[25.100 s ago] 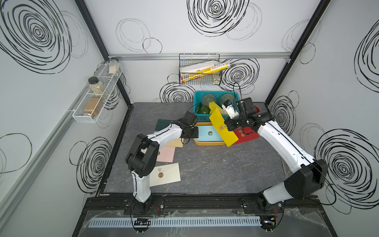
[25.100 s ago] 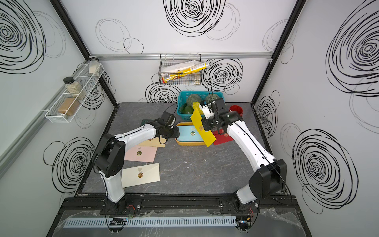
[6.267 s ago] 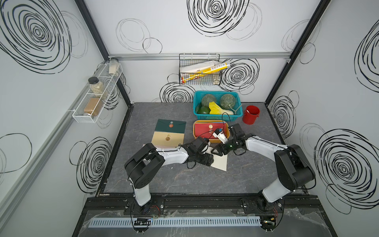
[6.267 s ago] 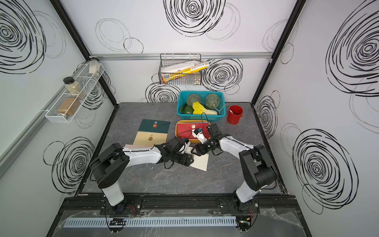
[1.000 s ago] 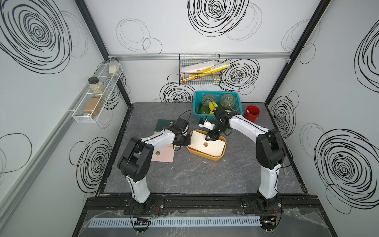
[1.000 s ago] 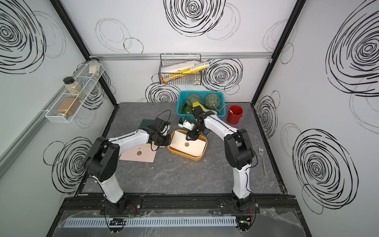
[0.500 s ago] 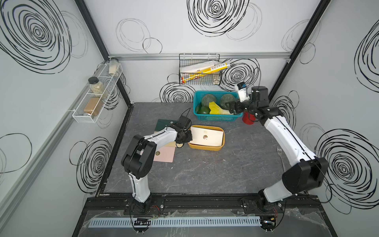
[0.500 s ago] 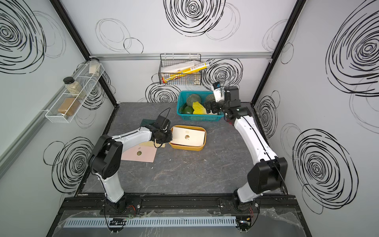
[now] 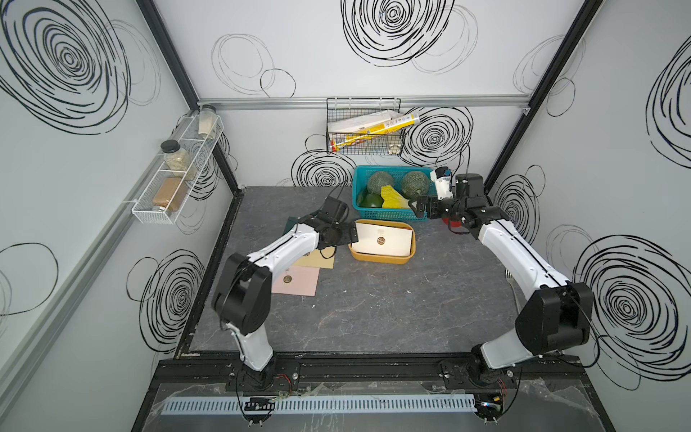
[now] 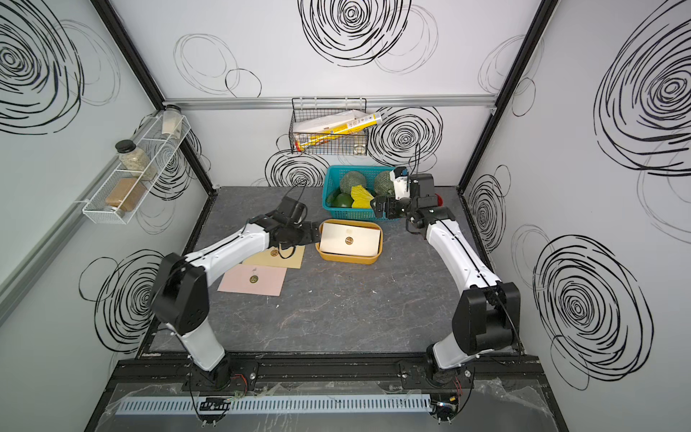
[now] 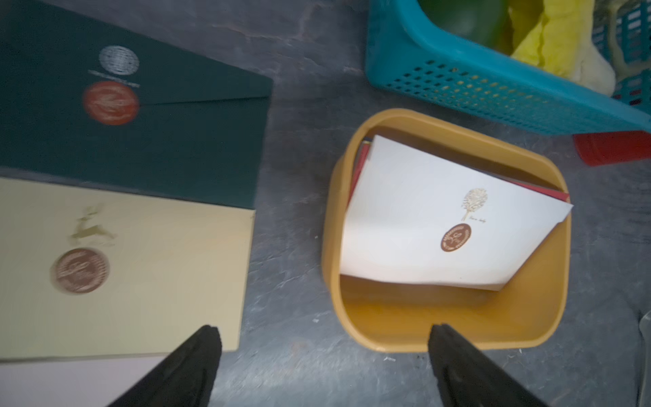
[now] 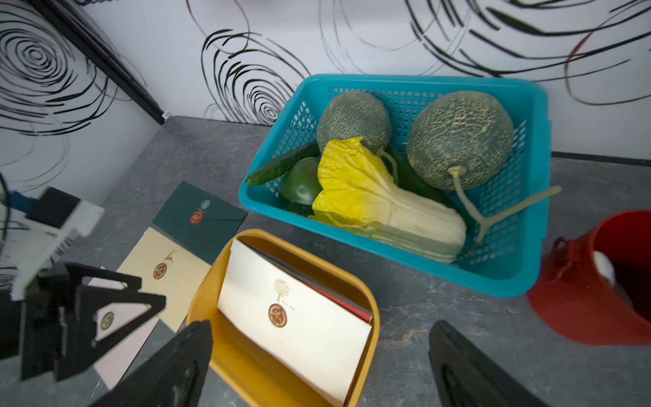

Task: Put the sealed envelopes into the storage box
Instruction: Move the storage box to the center of the board, then pick up the envelope from the center of the board.

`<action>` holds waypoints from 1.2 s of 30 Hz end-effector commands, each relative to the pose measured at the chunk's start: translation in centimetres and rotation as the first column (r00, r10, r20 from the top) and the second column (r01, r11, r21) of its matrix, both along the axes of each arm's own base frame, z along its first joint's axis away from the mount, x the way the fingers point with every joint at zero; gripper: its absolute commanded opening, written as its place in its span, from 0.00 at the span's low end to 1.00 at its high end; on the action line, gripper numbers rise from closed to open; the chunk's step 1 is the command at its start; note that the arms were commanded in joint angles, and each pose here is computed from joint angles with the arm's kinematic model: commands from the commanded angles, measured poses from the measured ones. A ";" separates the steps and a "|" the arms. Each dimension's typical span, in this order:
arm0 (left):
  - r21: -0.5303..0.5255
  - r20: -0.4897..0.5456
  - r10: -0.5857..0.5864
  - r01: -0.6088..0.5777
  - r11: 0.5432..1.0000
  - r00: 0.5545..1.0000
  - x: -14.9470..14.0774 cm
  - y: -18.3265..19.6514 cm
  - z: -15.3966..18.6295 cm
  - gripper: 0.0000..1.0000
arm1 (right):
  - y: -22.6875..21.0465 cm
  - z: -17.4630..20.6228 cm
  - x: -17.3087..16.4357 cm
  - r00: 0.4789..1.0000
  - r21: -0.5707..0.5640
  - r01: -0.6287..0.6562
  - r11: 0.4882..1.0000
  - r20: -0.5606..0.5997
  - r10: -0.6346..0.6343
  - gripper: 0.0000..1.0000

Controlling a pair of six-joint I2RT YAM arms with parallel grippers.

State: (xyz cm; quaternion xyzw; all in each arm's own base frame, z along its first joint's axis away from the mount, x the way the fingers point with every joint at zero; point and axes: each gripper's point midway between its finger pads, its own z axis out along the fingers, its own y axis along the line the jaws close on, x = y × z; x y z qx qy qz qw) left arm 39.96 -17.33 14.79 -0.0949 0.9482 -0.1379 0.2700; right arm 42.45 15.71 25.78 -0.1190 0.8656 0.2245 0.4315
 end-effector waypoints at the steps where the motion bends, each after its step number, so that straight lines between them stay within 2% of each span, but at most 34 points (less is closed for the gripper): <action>1: 0.183 -0.106 0.099 -0.078 0.980 0.989 -3.9 7.6 -2.7 0.99 | 3.7 -0.2 -3.8 0.996 0.023 -0.091 0.996 -0.022 0.092 1.00; 4: 0.225 -0.226 0.110 -0.058 0.973 0.968 -7.6 9.4 -6.4 0.99 | 6.0 -1.6 -6.4 0.992 0.023 -0.111 0.994 -0.056 0.112 1.00; 7: 0.253 -0.269 0.105 -0.035 0.967 0.957 -9.3 9.9 -9.3 0.99 | 7.0 -2.0 -8.0 0.990 0.070 -0.120 0.990 -0.062 0.125 1.00; 12: 0.280 -0.287 0.029 0.055 0.958 0.957 -8.9 8.9 -11.8 0.98 | 7.5 -1.9 -8.9 0.987 0.078 -0.140 0.987 -0.063 0.145 1.00; 15: 0.265 -0.327 -0.015 0.107 0.958 0.945 -9.4 7.6 -13.4 0.97 | 7.6 -1.8 -9.2 0.986 0.071 -0.149 0.986 -0.068 0.154 1.00; 17: 0.218 -0.364 -0.039 0.126 0.968 0.931 -10.4 6.4 -14.4 0.97 | 7.5 -1.6 -9.5 0.985 0.065 -0.154 0.986 -0.068 0.158 1.00; 21: 0.124 -0.424 -0.092 0.158 0.980 0.901 -13.7 2.8 -15.9 0.97 | 6.6 -1.5 -10.1 0.987 0.035 -0.136 0.990 -0.079 0.138 1.00; 25: 0.092 -0.437 -0.124 0.182 0.979 0.891 -16.6 -1.8 -16.0 0.97 | 5.6 -0.8 -10.7 0.993 0.023 -0.103 0.994 -0.060 0.104 1.00; 29: 0.046 -0.431 -0.144 0.181 0.982 0.891 -19.3 -8.5 -15.1 0.98 | 4.3 -0.2 -10.9 0.998 -0.002 -0.053 0.999 -0.037 0.053 1.00; 32: -0.024 -0.410 -0.149 0.153 0.988 0.900 -19.6 -14.2 -14.3 0.98 | 3.1 -1.4 -11.2 0.997 -0.047 -0.009 0.999 -0.077 0.005 1.00; 36: -0.065 -0.372 -0.178 0.165 0.984 0.911 -17.5 -20.5 -12.7 0.99 | 0.4 -4.4 -11.4 0.983 -0.080 0.082 0.993 -0.160 -0.094 1.00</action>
